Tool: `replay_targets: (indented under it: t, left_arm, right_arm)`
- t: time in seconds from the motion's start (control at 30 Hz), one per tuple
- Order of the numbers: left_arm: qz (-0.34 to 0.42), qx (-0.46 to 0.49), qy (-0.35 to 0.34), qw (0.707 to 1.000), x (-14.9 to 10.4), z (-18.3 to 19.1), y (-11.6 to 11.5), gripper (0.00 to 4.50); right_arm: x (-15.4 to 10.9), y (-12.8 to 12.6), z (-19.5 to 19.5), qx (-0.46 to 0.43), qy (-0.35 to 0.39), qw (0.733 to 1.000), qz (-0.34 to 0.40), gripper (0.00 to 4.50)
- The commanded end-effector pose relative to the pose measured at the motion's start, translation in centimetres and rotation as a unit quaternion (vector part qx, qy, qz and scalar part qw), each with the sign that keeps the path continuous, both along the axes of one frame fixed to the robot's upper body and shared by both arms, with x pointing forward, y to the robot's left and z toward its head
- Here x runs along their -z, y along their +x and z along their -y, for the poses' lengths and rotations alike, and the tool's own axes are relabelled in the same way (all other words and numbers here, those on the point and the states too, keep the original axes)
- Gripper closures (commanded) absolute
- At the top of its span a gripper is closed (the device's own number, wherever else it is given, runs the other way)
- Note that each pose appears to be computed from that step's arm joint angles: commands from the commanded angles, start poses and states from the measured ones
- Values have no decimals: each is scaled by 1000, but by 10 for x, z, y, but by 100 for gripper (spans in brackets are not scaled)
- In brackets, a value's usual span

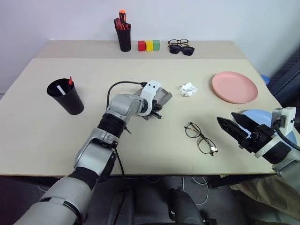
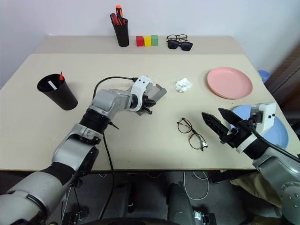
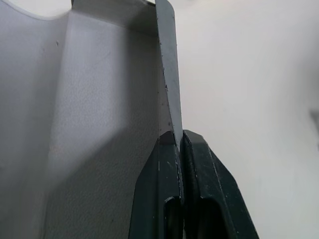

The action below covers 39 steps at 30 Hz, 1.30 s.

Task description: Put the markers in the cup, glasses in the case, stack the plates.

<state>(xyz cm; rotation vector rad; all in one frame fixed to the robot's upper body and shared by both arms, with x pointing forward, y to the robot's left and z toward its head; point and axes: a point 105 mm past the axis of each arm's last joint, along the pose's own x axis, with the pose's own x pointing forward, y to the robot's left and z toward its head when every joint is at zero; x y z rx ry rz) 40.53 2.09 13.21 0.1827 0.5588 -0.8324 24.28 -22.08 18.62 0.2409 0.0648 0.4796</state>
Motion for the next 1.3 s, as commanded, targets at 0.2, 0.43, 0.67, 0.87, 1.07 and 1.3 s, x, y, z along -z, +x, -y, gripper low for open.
replay_targets:
  t: [0.2,0.43,0.67,0.87,1.07,1.3]
  left_arm:
    - [69,236,57,968,-18,-27,-29,446]
    - [90,407,135,899,-8,-48,-48,446]
    - [90,434,141,885,-5,-40,-52,446]
    - [81,444,134,882,-1,-21,-63,446]
    - [73,430,126,891,0,-8,-67,446]
    - [93,401,107,905,-4,-5,-65,154]
  right_arm:
    - [-9,3,-9,-4,5,999,33,52]
    - [-8,6,-14,-8,9,999,35,52]
    - [-5,-3,-15,-15,1,999,29,52]
    - [15,-9,-1,9,-34,999,-17,52]
    - [27,-11,2,8,-38,998,-46,52]
    - [33,-6,1,-29,-49,996,-68,52]
